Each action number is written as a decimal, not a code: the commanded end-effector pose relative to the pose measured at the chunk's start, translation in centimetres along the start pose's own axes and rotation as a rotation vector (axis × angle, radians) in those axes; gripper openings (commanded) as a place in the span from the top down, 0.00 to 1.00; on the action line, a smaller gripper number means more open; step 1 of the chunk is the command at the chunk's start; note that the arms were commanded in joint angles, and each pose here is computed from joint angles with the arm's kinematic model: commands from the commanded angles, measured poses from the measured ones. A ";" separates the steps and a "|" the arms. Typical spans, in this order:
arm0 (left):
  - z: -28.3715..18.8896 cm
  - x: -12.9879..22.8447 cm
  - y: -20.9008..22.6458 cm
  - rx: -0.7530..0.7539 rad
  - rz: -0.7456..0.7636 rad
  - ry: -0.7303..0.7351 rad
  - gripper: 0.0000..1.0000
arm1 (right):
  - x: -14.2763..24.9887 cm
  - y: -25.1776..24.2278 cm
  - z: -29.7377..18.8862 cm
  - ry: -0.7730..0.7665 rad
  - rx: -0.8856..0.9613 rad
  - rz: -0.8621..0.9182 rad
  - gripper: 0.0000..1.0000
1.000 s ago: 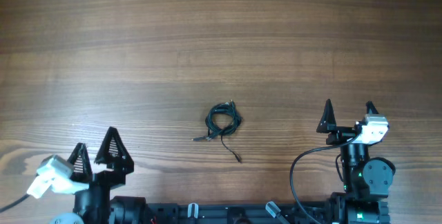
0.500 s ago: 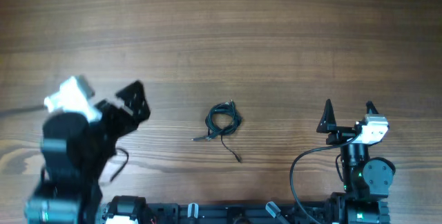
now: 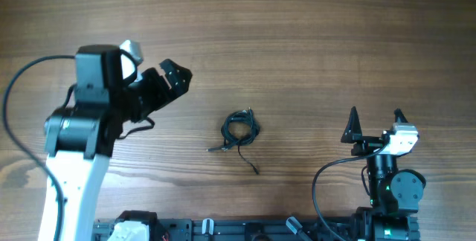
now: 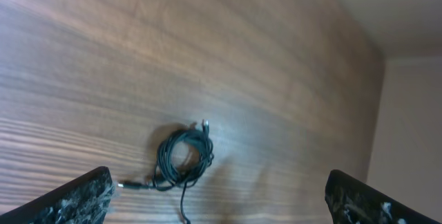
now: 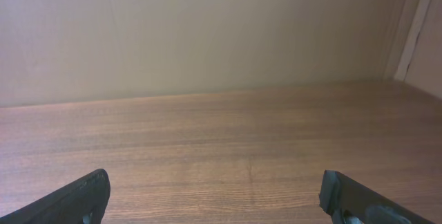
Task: Untangle cables
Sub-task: 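Move the left gripper over the black cable coil, then lower the left gripper and grasp the black cable coil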
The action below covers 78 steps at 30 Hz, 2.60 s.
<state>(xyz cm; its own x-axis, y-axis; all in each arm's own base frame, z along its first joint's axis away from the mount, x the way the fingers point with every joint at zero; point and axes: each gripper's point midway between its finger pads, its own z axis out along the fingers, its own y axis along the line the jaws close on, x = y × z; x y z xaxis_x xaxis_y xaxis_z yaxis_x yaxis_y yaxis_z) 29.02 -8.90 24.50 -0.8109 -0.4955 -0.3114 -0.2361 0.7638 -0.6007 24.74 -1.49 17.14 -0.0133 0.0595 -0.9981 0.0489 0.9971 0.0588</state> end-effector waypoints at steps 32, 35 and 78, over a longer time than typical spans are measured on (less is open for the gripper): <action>16.5 8.5 5.1 -0.585 0.281 0.254 0.31 | -0.2 -0.3 0.0 -0.009 0.015 -0.006 0.00; 17.2 9.0 5.9 -0.614 0.281 0.280 0.34 | -0.2 -0.3 0.0 -0.009 0.015 -0.006 0.00; 18.1 13.5 8.4 -0.515 0.131 0.309 0.96 | -0.2 -0.3 0.0 -0.009 0.015 -0.006 0.00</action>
<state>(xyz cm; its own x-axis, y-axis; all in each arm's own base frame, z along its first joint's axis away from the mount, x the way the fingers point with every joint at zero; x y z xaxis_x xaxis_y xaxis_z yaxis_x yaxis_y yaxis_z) 25.80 -17.02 0.17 -0.9604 -0.2735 -0.0537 -0.2688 0.9598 -0.0812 24.74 -1.49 17.13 -0.0137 0.0595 -0.9981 0.0489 0.9971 0.0588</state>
